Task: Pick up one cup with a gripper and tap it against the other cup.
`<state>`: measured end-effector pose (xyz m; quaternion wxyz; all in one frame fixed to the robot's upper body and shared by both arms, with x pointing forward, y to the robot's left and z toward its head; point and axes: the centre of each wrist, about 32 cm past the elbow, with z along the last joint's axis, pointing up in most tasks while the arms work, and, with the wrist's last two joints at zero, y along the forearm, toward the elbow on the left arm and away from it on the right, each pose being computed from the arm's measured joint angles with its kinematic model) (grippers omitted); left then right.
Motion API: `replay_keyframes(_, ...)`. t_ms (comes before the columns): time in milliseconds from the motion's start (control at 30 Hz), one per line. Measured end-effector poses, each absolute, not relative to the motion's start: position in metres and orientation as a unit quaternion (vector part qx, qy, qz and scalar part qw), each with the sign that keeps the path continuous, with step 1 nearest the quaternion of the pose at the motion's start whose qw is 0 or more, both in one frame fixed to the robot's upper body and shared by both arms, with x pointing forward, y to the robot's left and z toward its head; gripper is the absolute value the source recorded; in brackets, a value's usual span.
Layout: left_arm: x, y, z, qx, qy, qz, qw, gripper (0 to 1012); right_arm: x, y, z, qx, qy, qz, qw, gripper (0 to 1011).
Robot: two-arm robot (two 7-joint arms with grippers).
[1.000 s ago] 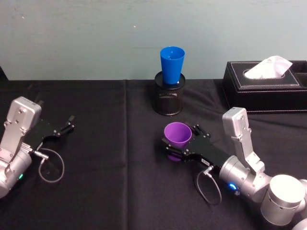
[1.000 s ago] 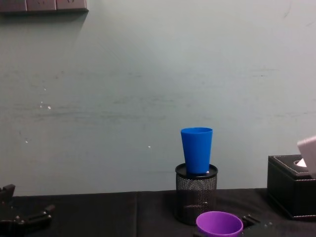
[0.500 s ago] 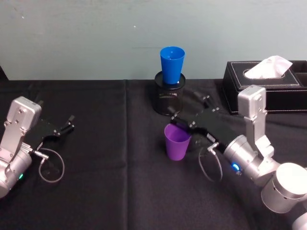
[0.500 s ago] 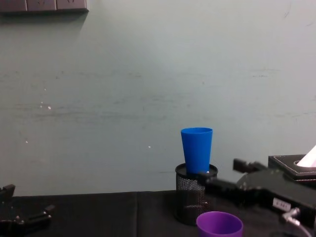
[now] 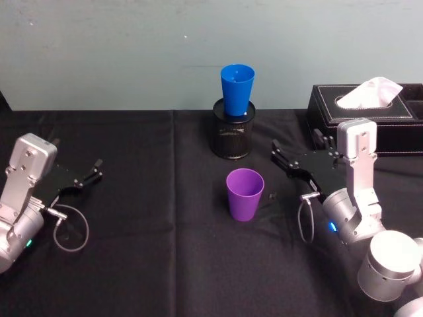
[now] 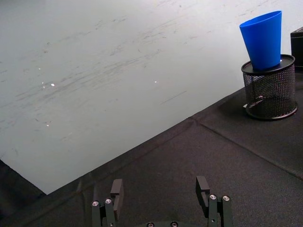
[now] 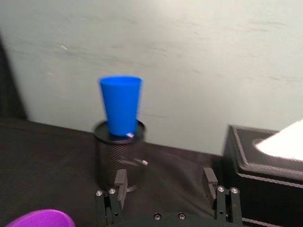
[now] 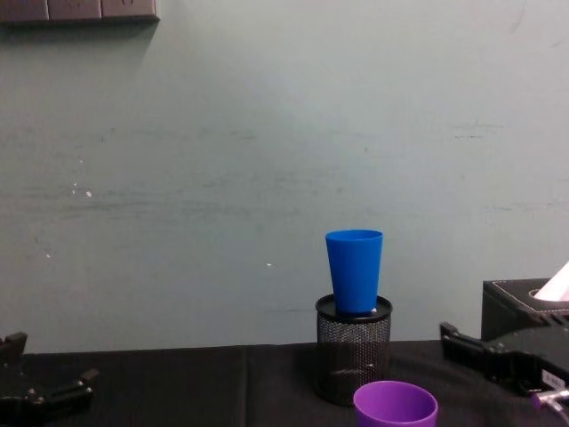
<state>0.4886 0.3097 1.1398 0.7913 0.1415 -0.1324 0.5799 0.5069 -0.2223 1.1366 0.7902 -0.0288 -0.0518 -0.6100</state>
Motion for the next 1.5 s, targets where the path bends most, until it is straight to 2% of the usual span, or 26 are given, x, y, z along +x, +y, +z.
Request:
replay_keyframes(100, 0.489, 0.310, 1.140, 0.141, -0.132, 0.580, 0.791, 1000, 0.507, -0.221, 1.131, -0.044, -0.050, -0.628, 0.775, 1003)
replay_keyframes(300, 0.489, 0.310, 1.140, 0.141, -0.132, 0.580, 0.791, 1000, 0.510, -0.221, 1.125, -0.060, -0.047, -0.637, 0.767, 1003)
replay_keyframes(1500, 0.489, 0.310, 1.140, 0.141, -0.132, 0.580, 0.791, 1000, 0.510, -0.221, 1.124, -0.060, -0.047, -0.633, 0.771, 1003)
